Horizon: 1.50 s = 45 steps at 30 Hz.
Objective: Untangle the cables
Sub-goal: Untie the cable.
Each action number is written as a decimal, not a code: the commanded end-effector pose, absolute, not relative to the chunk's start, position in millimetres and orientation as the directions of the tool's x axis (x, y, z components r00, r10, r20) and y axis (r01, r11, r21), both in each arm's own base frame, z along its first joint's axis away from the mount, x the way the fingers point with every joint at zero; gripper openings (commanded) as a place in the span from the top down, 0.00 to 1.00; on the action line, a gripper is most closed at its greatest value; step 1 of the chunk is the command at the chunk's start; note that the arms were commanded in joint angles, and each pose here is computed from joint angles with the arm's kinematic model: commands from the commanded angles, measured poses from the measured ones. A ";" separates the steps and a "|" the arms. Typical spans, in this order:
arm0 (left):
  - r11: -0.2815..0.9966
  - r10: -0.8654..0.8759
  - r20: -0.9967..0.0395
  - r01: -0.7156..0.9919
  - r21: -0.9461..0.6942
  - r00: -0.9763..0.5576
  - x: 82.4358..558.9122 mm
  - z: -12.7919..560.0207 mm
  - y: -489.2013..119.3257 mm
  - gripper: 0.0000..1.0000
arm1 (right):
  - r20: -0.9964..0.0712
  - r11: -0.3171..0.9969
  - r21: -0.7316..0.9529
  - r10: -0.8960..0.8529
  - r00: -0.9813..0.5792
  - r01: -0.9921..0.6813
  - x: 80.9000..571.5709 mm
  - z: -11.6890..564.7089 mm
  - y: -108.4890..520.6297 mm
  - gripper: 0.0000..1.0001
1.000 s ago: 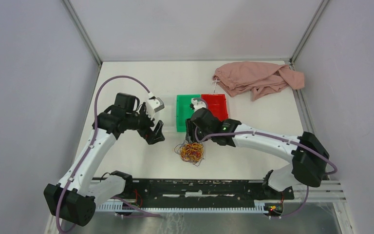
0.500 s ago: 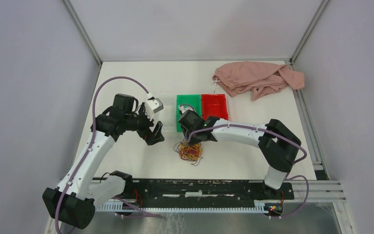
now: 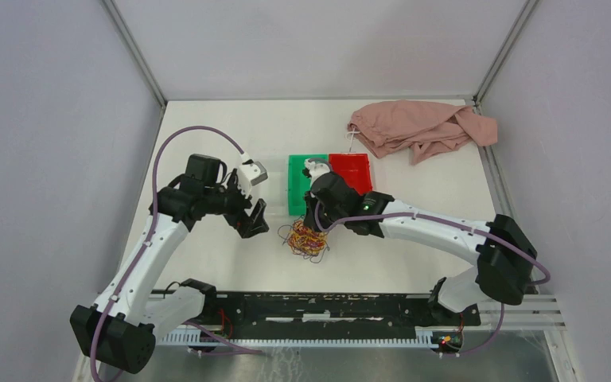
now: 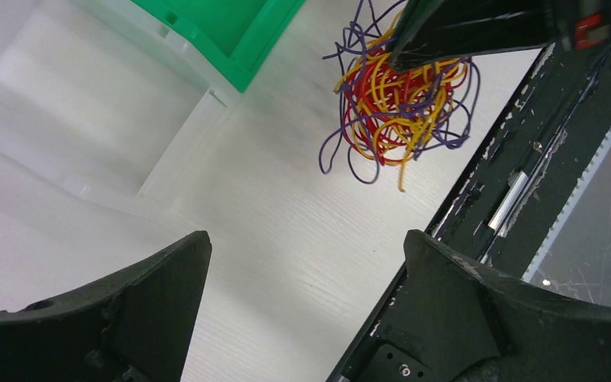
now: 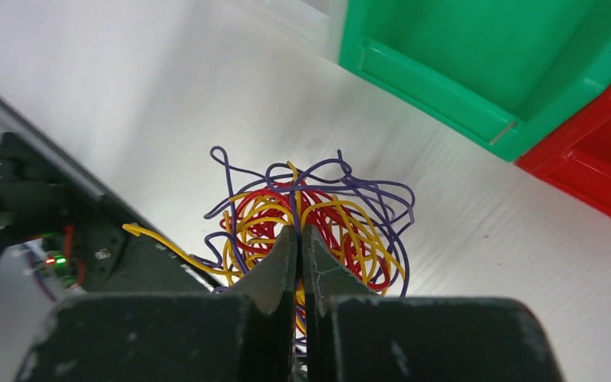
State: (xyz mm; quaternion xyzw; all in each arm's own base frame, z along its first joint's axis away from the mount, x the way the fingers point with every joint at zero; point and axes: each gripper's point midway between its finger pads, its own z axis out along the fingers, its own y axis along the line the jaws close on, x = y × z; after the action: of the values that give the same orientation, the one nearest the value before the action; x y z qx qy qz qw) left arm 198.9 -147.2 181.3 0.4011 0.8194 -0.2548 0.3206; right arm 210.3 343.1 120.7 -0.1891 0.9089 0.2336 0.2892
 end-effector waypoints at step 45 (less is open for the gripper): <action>0.478 0.412 -0.887 0.878 0.017 -0.207 206.5 261.7 -170.6 0.96 | -0.676 0.543 0.628 0.025 -0.737 -0.557 173.3 225.2 363.1 0.94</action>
State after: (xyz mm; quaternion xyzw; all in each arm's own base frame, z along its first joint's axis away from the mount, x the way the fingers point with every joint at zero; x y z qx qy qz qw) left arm 184.7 -171.9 206.5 0.4425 0.7667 -0.3019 0.3539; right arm 175.7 369.1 216.7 -0.1645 0.8255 0.4422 0.3098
